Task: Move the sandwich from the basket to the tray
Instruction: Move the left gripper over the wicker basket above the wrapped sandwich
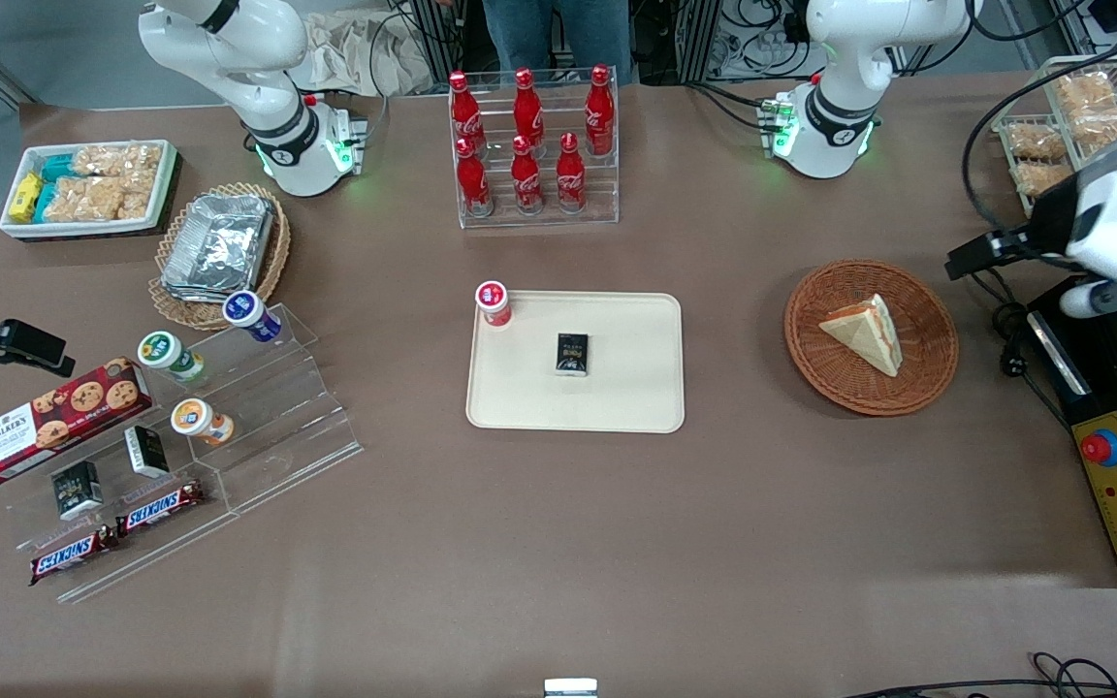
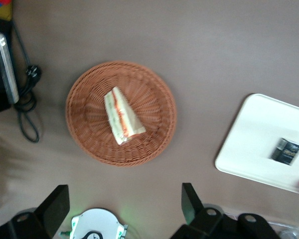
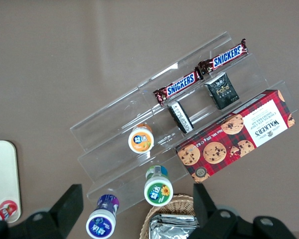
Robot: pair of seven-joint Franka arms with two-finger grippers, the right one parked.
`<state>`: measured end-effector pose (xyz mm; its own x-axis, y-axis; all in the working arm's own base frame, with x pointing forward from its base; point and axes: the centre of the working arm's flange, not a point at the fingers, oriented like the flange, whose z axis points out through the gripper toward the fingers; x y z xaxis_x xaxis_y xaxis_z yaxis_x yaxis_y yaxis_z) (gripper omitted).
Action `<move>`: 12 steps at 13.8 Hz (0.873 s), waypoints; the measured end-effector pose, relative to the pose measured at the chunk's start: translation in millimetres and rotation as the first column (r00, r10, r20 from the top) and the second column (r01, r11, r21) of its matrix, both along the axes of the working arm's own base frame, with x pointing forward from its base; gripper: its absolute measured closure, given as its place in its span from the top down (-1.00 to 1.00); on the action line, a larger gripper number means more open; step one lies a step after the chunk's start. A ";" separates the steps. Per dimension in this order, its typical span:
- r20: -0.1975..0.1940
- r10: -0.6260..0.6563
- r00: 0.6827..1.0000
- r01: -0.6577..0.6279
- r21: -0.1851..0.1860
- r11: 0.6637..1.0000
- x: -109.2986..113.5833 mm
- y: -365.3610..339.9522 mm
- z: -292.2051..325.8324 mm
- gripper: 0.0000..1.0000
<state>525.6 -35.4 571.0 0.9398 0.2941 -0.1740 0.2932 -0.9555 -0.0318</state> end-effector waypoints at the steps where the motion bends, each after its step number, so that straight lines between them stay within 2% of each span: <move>1: -0.004 0.026 1.000 -0.026 0.024 0.999 -4.7 -5.3 -13.0 1.00; 5: 0.039 0.163 0.986 -0.166 0.090 0.982 -43.0 -10.3 -60.5 1.00; 8: 0.052 0.232 0.971 -0.238 0.136 0.962 -73.3 -20.2 -97.0 1.00; 10: 0.060 0.244 0.968 -0.251 0.163 0.954 -84.4 -31.3 -118.6 1.00; 12: 0.072 0.253 0.965 -0.262 0.172 0.950 -89.6 -33.8 -137.4 1.00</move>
<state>436.0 -69.2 433.6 0.8341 0.5492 -0.0527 0.5337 -0.8274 -0.1748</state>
